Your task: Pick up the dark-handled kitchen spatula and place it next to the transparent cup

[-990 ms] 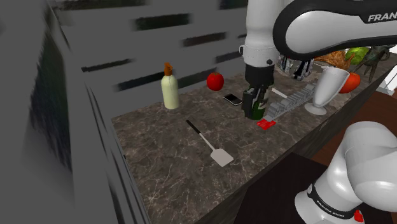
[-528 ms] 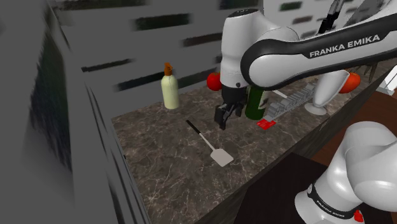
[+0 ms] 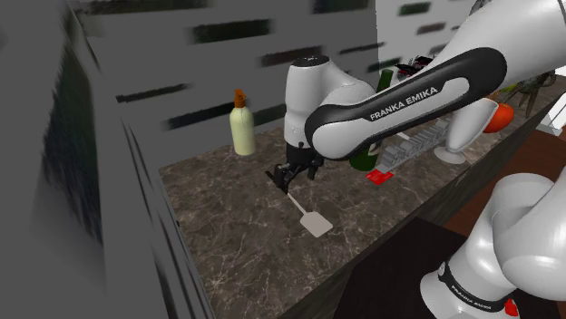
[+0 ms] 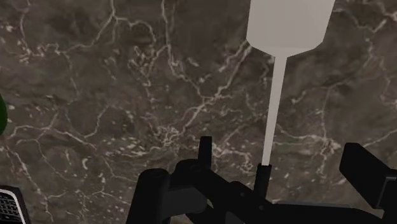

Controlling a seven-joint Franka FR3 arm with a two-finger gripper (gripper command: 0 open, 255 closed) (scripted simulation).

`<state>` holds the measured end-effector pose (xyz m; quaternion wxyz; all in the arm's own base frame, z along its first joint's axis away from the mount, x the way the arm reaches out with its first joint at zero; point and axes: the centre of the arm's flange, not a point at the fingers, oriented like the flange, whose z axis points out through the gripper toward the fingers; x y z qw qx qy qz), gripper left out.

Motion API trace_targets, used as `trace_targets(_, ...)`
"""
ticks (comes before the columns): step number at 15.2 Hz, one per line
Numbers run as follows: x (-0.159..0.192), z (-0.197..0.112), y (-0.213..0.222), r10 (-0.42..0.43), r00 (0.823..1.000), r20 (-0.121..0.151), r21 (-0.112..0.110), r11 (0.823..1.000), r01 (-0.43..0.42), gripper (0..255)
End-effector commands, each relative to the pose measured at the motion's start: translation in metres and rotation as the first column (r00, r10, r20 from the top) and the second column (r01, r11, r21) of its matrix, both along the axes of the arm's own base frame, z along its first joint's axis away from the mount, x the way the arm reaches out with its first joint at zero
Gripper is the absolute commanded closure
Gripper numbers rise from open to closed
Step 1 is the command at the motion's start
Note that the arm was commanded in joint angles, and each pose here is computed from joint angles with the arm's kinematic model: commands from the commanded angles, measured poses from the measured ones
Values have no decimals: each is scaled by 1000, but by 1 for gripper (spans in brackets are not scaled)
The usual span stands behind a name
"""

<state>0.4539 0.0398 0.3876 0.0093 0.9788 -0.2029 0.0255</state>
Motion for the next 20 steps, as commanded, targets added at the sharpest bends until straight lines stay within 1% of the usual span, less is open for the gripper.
trace_targets(1,12,-9,5,-26,1000,15,3,1000,26,0)
trace_targets(8,15,-49,4,-26,1000,15,3,1000,26,0)
trace_targets(16,15,-49,4,-26,1000,15,3,1000,26,0)
trace_targets(17,15,-49,4,-26,1000,15,3,1000,26,255)
trace_targets(20,15,-49,4,-26,1000,15,3,1000,26,255)
